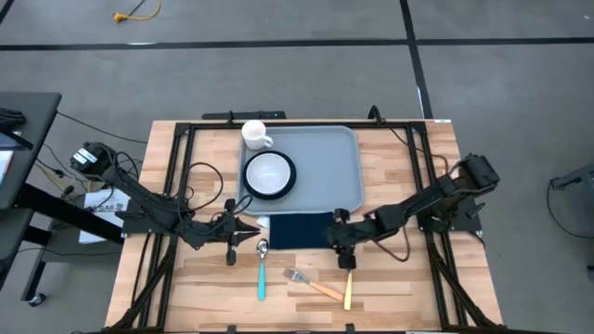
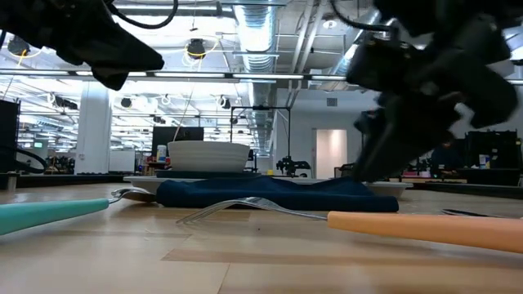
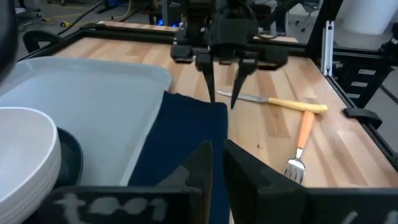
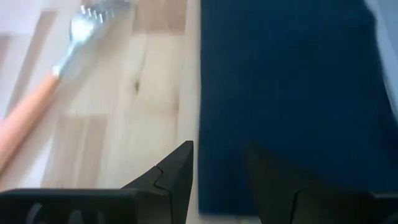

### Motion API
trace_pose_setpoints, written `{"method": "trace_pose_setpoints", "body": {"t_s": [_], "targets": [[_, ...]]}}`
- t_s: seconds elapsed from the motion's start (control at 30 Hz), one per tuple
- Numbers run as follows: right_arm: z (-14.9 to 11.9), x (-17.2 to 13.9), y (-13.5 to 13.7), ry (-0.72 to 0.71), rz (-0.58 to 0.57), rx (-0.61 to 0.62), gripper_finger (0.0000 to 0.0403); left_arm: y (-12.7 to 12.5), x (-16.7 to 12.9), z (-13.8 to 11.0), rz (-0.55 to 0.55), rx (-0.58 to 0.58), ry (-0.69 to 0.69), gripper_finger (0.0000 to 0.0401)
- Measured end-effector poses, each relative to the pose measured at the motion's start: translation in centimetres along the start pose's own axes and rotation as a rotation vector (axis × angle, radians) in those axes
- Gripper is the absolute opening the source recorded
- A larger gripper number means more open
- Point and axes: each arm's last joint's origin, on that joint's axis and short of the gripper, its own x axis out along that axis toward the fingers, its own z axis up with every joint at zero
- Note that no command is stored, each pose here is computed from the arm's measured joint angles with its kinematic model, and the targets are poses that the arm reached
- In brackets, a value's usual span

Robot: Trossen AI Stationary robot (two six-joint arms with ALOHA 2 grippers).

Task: Set up tray
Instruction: Put the dark blue table napkin on the gray serving tray to the right of the black plate

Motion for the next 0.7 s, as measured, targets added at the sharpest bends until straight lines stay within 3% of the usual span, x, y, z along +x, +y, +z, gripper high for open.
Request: {"method": "trace_pose_setpoints", "body": {"t_s": [0.27, 0.7], "targets": [[1.5, 1.0, -0.4, 0.076, 0.013, -0.054, 0.0134, -0.1, 0.0, 0.1, -0.019, -0.011, -0.007, 0.0025], [0.3, 1.2, -0.7, 0.2, 0.052, -0.018, 0.0134, -0.1, 0.0, 0.1, -0.012, 0.0, -0.009, 0.0025]]}}
